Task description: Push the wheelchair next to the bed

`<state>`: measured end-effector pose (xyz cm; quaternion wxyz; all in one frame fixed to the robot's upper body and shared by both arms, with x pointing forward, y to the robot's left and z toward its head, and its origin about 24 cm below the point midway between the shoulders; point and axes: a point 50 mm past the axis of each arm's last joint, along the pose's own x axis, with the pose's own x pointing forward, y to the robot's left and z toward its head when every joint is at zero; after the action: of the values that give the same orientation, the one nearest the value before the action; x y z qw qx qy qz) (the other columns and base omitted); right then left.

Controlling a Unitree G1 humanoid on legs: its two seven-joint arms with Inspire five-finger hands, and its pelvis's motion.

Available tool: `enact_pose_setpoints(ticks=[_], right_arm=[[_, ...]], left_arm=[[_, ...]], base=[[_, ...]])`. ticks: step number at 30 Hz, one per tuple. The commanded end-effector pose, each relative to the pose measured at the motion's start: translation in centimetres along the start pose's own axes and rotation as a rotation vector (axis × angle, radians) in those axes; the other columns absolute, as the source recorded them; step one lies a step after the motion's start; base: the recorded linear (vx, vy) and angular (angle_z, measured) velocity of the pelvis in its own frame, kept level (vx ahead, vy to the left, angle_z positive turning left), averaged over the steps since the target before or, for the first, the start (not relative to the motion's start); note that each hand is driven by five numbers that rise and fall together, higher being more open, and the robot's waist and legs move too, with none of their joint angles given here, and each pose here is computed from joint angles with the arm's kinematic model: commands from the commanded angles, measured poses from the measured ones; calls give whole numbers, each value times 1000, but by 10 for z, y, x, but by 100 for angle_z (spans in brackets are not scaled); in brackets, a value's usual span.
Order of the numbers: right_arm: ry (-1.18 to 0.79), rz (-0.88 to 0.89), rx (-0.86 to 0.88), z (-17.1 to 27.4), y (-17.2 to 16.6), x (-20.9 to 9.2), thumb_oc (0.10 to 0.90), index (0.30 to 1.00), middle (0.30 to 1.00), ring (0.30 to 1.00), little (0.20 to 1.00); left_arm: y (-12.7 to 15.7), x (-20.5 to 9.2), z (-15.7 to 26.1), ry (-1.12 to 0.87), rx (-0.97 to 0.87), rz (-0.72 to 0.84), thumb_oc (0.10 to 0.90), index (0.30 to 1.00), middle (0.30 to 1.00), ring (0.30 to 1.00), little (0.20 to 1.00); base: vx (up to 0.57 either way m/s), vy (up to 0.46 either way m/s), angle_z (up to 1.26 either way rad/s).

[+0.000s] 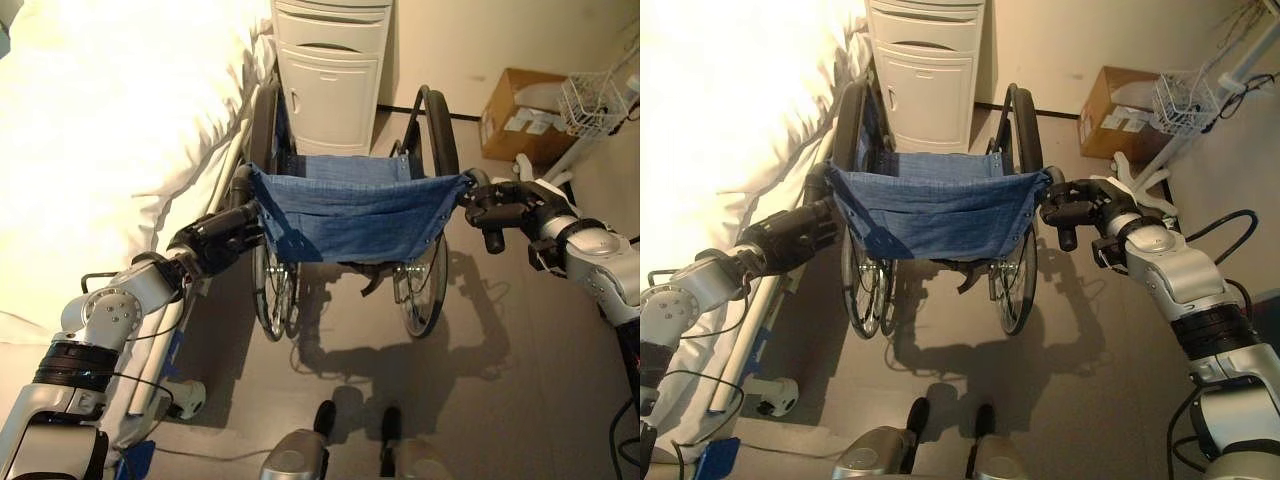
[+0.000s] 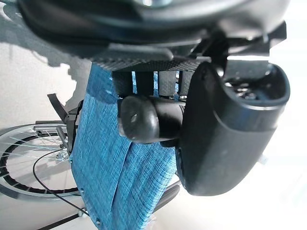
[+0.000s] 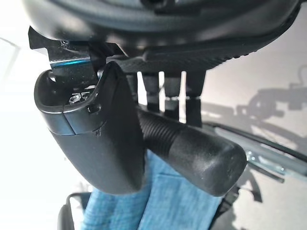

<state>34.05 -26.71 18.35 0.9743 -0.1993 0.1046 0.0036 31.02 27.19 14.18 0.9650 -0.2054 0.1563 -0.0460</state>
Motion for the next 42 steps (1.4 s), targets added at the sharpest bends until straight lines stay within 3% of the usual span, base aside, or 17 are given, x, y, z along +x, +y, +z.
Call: enact_pose_setpoints(ticks=[1, 13, 15, 16, 17, 18, 24, 32, 42], right_arm=[[-250, 209, -51, 46, 23, -14, 400, 300, 300, 300, 300], [-210, 170, -58, 41, 28, -11, 400, 300, 300, 300, 300], [-217, 164, -52, 41, 27, -12, 527, 491, 491, 491, 491], [-228, 161, -43, 44, 26, -13, 800, 900, 900, 900, 900], [-233, 156, -38, 45, 25, -13, 800, 900, 900, 900, 900], [-235, 151, -35, 45, 24, -13, 800, 900, 900, 900, 900], [-240, 92, -16, 40, 14, -18, 800, 900, 900, 900, 900], [-270, -67, 99, 11, -28, -42, 800, 900, 900, 900, 900], [-258, -272, 217, -31, -70, -77, 800, 900, 900, 900, 900]], left_arm=[[6, -22, 59, -314, -40, 6, 400, 300, 300, 300, 300], [18, -26, 48, -299, -32, 83, 400, 300, 300, 300, 300], [21, -27, 49, -305, -14, 109, 400, 300, 300, 300, 300], [25, -28, 50, -309, -15, 134, 400, 300, 300, 300, 300], [28, -29, 52, -314, -15, 148, 764, 846, 846, 846, 846], [31, -30, 53, -315, -14, 158, 800, 900, 900, 900, 900], [53, -43, 67, -379, 77, 289, 800, 900, 900, 900, 900], [107, -103, 88, -525, 78, 548, 800, 900, 900, 900, 900], [152, -156, 68, -494, 115, 752, 800, 900, 900, 900, 900]], base=[[73, -54, 21], [53, -12, 2], [11, -1, -2], [0, 0, 0], [32, -2, -2], [0, 0, 0], [-4, 2, -4], [-11, -5, -2], [-25, -18, 1]])
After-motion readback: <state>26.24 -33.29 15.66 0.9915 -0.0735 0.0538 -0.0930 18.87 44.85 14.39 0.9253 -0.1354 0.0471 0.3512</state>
